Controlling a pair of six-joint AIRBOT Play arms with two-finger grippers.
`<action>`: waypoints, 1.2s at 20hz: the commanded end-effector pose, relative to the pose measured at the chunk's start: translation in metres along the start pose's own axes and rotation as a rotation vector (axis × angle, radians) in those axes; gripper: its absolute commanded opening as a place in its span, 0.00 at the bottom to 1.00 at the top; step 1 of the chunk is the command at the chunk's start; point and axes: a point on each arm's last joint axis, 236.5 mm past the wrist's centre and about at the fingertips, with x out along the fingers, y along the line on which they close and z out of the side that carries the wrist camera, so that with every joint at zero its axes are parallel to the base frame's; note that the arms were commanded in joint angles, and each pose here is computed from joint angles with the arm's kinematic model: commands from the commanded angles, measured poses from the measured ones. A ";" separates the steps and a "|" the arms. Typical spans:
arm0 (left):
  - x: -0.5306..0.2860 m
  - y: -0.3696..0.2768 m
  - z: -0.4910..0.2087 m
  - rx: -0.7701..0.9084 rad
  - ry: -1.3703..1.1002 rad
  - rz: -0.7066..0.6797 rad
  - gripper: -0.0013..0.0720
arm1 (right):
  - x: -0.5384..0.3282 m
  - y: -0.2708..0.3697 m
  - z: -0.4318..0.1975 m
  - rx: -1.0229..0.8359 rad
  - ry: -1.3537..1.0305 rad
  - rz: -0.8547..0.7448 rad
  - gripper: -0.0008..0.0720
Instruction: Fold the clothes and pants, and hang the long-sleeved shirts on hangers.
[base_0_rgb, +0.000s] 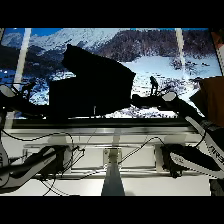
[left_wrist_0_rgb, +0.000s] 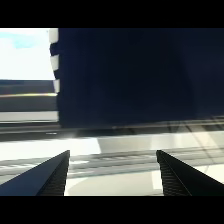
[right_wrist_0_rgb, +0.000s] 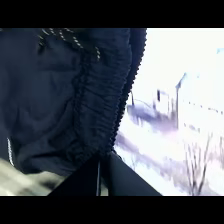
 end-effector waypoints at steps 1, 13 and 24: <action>0.006 0.012 -0.003 -0.029 0.024 0.000 0.82 | -0.003 0.006 0.016 -0.021 -0.051 0.003 0.04; 0.013 0.035 0.019 -0.304 -0.141 -0.413 0.82 | -0.002 0.008 0.012 -0.022 -0.032 0.008 0.05; 0.052 0.005 0.021 -0.203 -0.008 -0.534 0.78 | -0.002 0.008 0.012 -0.022 -0.031 0.008 0.05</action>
